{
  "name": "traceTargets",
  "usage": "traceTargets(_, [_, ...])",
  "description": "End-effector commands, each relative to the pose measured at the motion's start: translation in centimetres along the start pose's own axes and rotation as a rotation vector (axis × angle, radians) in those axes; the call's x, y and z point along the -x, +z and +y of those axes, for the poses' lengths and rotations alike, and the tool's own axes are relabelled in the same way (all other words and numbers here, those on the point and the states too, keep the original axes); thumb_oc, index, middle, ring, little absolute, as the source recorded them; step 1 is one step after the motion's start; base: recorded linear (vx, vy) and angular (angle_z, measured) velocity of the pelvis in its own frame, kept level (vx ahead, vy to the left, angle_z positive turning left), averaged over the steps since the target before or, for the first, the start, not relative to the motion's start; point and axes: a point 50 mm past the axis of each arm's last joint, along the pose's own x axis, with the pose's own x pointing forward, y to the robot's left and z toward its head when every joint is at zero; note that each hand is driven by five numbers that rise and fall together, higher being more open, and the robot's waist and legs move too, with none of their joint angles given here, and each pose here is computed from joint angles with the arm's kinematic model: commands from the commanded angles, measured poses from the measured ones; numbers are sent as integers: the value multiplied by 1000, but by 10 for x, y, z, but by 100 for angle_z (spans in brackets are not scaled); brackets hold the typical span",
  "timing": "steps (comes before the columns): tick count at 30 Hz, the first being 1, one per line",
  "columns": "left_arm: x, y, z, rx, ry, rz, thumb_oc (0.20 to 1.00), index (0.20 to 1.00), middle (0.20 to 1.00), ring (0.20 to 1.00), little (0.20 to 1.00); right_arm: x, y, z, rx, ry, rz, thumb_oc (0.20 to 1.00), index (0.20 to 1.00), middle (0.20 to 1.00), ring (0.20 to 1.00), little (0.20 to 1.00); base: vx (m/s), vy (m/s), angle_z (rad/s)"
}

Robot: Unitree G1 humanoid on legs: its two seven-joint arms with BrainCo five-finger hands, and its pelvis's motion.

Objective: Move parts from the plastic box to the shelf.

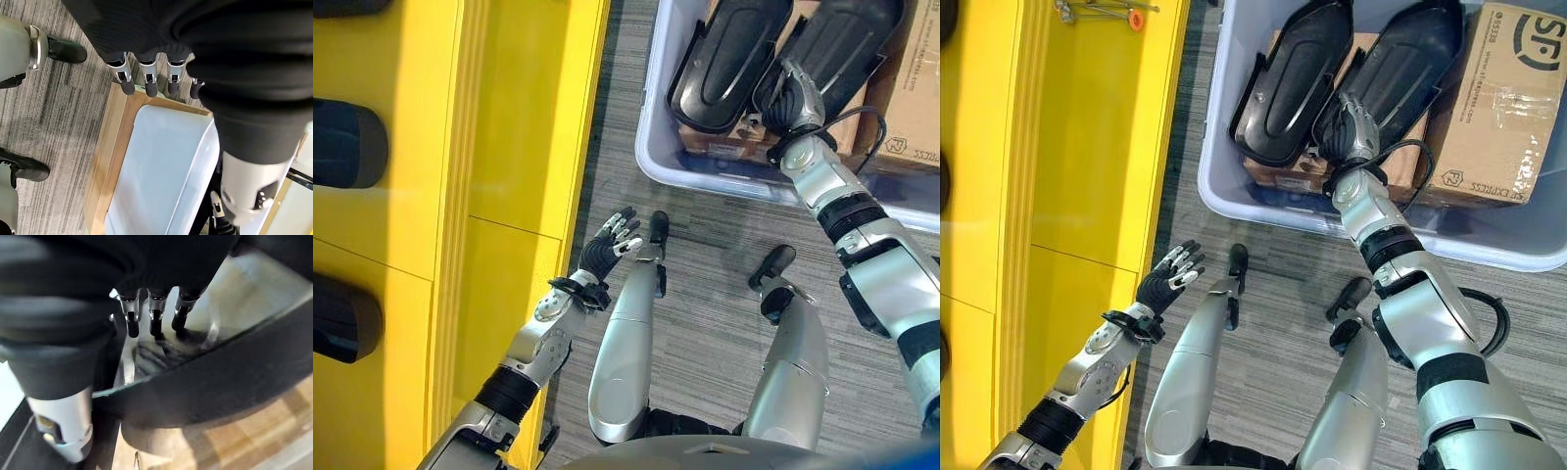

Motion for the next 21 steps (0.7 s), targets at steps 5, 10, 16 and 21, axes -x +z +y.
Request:
traceTargets(5, [8,-7,-16,-7,-73,-3,1000,1000,1000,1000,1000,23,61,-17,-32,-467,-437,1000,1000,1000,1000,1000,-5,28,-1])
traceTargets(10, [7,-14,-16,36,-37,-30,1000,1000,1000,1000,1000,48,79,-32,-118,-585,-637,1000,1000,1000,1000,1000,-4,92,-10])
traceTargets(16, [8,-19,-13,63,-26,-43,1000,1000,1000,1000,1000,62,75,-31,-228,-591,-624,1000,1000,1000,1000,1000,-6,44,-9])
traceTargets(21, [9,-22,-13,76,-1,-56,1000,1000,1000,1000,1000,70,62,-24,-310,-579,-534,1000,1000,1000,1000,1000,-7,39,-10])
